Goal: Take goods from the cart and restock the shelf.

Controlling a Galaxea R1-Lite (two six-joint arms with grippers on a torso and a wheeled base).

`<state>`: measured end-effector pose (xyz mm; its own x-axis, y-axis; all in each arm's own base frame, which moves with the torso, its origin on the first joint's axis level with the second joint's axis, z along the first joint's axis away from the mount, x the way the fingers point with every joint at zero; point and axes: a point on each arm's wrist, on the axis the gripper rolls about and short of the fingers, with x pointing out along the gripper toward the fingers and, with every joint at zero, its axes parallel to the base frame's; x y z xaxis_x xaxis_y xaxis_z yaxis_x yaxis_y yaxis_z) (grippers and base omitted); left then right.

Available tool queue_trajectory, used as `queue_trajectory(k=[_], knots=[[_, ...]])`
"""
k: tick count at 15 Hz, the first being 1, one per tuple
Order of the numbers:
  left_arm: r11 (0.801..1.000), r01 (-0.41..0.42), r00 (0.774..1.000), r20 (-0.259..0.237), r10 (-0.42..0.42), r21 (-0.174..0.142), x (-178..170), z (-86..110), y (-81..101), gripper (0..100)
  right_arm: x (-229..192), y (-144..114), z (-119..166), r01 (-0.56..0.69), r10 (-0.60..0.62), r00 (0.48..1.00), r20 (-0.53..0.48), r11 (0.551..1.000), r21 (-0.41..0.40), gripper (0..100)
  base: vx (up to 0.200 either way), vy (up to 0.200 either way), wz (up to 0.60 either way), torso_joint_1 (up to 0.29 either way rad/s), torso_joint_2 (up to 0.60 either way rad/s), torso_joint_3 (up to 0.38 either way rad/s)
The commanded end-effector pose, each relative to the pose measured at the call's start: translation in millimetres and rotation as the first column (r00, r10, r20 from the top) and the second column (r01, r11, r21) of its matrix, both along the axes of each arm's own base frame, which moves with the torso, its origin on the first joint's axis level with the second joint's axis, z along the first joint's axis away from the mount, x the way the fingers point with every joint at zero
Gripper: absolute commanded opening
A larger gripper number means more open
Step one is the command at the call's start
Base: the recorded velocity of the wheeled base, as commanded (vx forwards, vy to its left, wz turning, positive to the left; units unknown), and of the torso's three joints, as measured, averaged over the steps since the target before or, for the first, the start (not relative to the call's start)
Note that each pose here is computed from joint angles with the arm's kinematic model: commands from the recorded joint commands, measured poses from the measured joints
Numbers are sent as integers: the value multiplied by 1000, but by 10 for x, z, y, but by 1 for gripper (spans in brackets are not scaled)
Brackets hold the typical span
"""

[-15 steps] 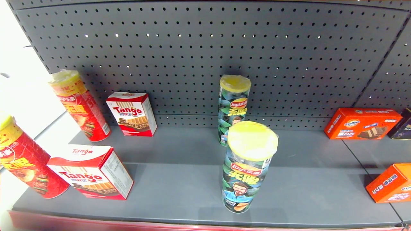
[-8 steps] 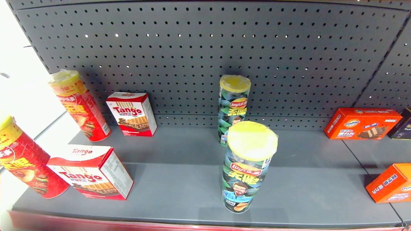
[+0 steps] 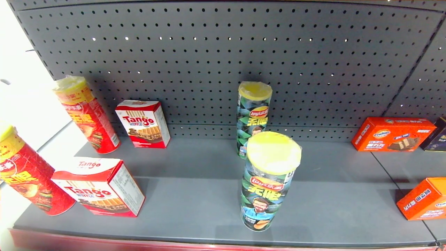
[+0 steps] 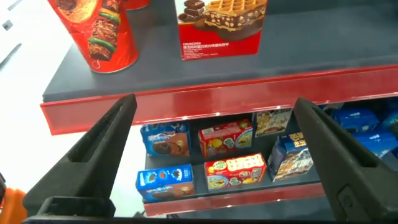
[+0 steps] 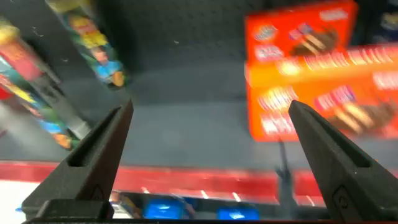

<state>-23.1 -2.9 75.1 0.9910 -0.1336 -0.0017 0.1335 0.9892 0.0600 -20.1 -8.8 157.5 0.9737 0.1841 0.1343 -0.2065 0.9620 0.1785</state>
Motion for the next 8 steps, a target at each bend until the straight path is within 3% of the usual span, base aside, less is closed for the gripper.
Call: queue_trajectory(k=[1,5,8], knots=[[1000,1,1000,-3,-1,0,1,-1,0,100,308,131,356,-171,155,981,-120,975,-139,100,0,0,0,0,0,0],[1000,1,1000,-4,-1,0,1,-2,0,100,783,319,689,-273,226,948,-226,939,-209,100,0,0,0,0,0,0],[1000,1,1000,-4,-1,0,1,-2,0,100,1116,499,816,-353,275,924,-267,881,-316,100,0,0,0,0,0,0]])
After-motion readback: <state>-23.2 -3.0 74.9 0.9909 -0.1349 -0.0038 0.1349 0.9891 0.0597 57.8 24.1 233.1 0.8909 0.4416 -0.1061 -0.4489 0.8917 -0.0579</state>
